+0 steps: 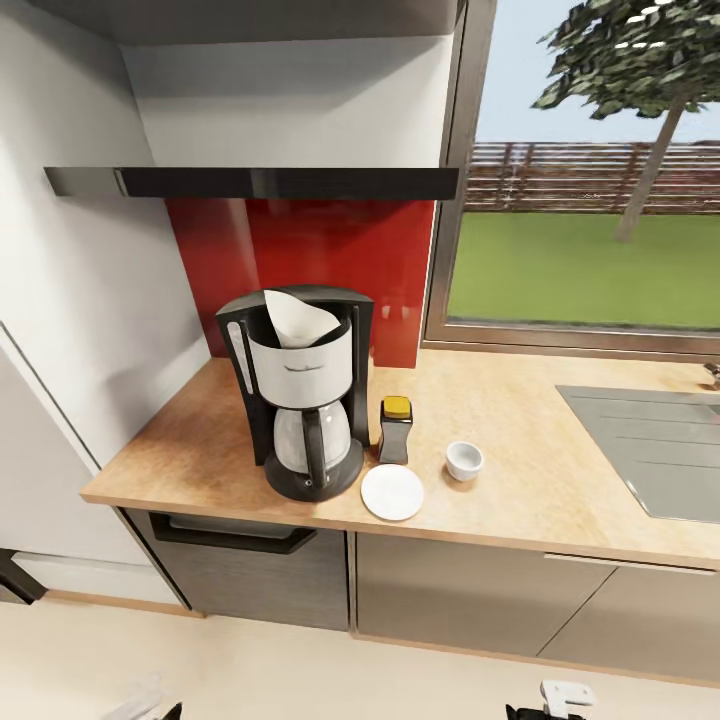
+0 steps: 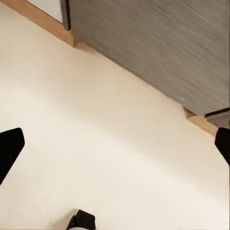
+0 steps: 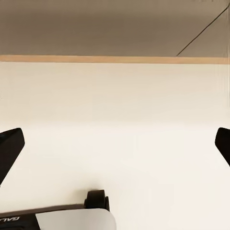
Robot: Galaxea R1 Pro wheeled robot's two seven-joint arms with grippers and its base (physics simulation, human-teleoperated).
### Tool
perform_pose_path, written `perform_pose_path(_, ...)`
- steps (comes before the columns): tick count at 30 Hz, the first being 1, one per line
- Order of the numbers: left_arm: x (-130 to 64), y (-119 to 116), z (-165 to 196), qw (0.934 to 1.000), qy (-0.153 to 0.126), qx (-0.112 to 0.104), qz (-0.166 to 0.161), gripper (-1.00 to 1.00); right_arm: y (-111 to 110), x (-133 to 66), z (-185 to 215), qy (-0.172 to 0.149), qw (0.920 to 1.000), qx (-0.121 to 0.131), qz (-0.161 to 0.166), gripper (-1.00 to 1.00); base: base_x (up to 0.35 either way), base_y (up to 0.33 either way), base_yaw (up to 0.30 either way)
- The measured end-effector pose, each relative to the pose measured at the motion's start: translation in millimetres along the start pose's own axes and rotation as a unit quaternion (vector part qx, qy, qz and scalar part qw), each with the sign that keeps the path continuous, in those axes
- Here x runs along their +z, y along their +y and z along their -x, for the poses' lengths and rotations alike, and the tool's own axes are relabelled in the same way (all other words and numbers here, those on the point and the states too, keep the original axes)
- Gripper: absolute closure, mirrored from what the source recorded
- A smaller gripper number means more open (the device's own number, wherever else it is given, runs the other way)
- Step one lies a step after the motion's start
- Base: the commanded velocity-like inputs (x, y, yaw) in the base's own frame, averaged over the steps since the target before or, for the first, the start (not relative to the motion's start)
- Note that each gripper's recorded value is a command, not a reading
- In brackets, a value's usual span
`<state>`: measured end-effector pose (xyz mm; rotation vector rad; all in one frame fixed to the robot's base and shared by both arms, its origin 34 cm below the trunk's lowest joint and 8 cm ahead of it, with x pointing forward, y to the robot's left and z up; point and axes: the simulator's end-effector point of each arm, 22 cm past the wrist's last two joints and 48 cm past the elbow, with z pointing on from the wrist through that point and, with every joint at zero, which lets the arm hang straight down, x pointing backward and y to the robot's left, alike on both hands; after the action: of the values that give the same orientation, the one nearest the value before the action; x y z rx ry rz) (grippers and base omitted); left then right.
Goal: Set up a coffee station on the kitchen countertop: keep the coffee maker on the countertop, move the bottle of coffee from the kitchen shelf to the counter next to the coffee maker, place a paper coffee filter on top of the coffee maker, put the saucer next to the coffee maker with the coffee cup on the saucer, and place the electric kettle next to the coffee maker.
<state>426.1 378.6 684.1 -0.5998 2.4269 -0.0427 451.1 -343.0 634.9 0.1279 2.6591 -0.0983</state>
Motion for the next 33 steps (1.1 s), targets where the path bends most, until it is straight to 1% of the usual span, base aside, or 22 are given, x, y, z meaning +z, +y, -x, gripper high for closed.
perform_pose_path(1, -0.5, 3.9, -5.2, 0.9996, 0.0, 0.028, -0.001, -1.0, 0.0, 0.0, 2.8, -0.006, 1.0, -0.001, 0.0, -1.0, 0.0, 0.0, 0.0)
perform_pose_path(3, -1.1, 4.2, -10.4, 0.9987, 0.001, 0.05, -0.009, -1.0, 0.1, -0.2, 6.6, -0.016, 0.9999, -0.002, 0.0, -1.0, 0.0, 0.0, 0.0)
perform_pose_path(4, -1.8, 2.2, -16.5, 0.9975, 0.006, 0.067, -0.021, -1.0, 0.4, -0.5, 11.2, -0.027, 0.9996, -0.004, 0.001, -1.0, 0.0, 0.0, 0.0)
perform_pose_path(5, -2.3, 1.2, -19.8, 0.9967, 0.009, 0.075, -0.029, -1.0, 0.6, -0.8, 13.8, -0.034, 0.9994, -0.004, 0.001, -1.0, 0.0, 0.0, 0.0)
perform_pose_path(6, -3.7, 1.4, -26.5, 0.9949, 0.018, 0.09, -0.041, -1.0, 1.2, -1.3, 18.5, -0.046, 0.9989, -0.006, 0.002, -1.0, 0.0, 0.0, 0.0)
perform_pose_path(8, -5.2, 4.6, -32.7, 0.9929, 0.027, 0.104, -0.052, -1.0, 2.1, -2.0, 21.5, -0.057, 0.9984, -0.008, 0.003, -1.0, 0.0, 0.0, 0.0)
perform_pose_path(9, -7.0, 11.4, -38.8, 0.991, 0.038, 0.115, -0.058, -1.0, 3.3, -2.8, 21.6, -0.064, 0.9979, -0.009, 0.005, -1.0, 0.0, 0.0, 0.0)
perform_pose_path(10, -8.0, 15.4, -42.0, 0.99, 0.044, 0.12, -0.06, -1.0, 4.0, -3.3, 21.1, -0.066, 0.9977, -0.009, 0.006, -1.0, 0.0, 0.0, 0.0)
perform_pose_path(11, -13.4, 33.0, -56.2, 0.9861, 0.069, 0.135, -0.067, -1.0, 6.9, -4.9, 21.2, -0.079, 0.9968, -0.011, 0.009, -1.0, 0.0, 0.0, 0.0)
perform_pose_path(12, -15.5, 39.2, -59.7, 0.9844, 0.078, 0.141, -0.071, -1.0, 7.5, -5.6, 21.7, -0.084, 0.9964, -0.011, 0.01, -1.0, 0.0, 0.0, 0.0)
perform_pose_path(15, -19.3, 46.8, -63.0, 0.9806, 0.09, 0.153, -0.082, -1.0, 7.7, -6.6, 22.1, -0.09, 0.9958, -0.012, 0.01, -1.0, 0.0, 0.0, 0.0)
perform_pose_path(19, -24.4, 46.8, -71.7, 0.973, 0.11, 0.174, -0.105, -1.0, 8.6, -7.4, 22.5, -0.095, 0.9953, -0.013, 0.012, -1.0, 0.0, 0.0, 0.0)
perform_pose_path(21, -27.4, 46.7, -80.4, 0.9661, 0.127, 0.194, -0.114, -1.0, 10.2, -7.6, 22.2, -0.096, 0.9953, -0.012, 0.013, -1.0, 0.0, 0.0, 0.0)
perform_pose_path(22, -33.6, 51.6, -102.3, 0.9485, 0.172, 0.238, -0.118, -1.0, 13.4, -7.6, 21.8, -0.096, 0.9952, -0.012, 0.015, -1.0, 0.0, 0.0, 0.0)
perform_pose_path(24, -35.4, 54.3, -108.0, 0.9441, 0.186, 0.246, -0.116, -1.0, 13.5, -7.7, 21.9, -0.096, 0.9952, -0.012, 0.015, -1.0, 0.0, 0.0, 0.0)
perform_pose_path(27, -37.6, 57.8, -113.9, 0.9403, 0.202, 0.25, -0.112, -1.0, 13.6, -7.6, 22.0, -0.096, 0.9952, -0.011, 0.015, -1.0, 0.0, 0.0, 0.0)
perform_pose_path(33, -37.7, 57.5, -115.9, 0.9396, 0.206, 0.25, -0.111, -1.0, 11.5, -7.5, 21.4, -0.096, 0.9953, -0.012, 0.013, -1.0, -0.092, 0.086, 0.0)
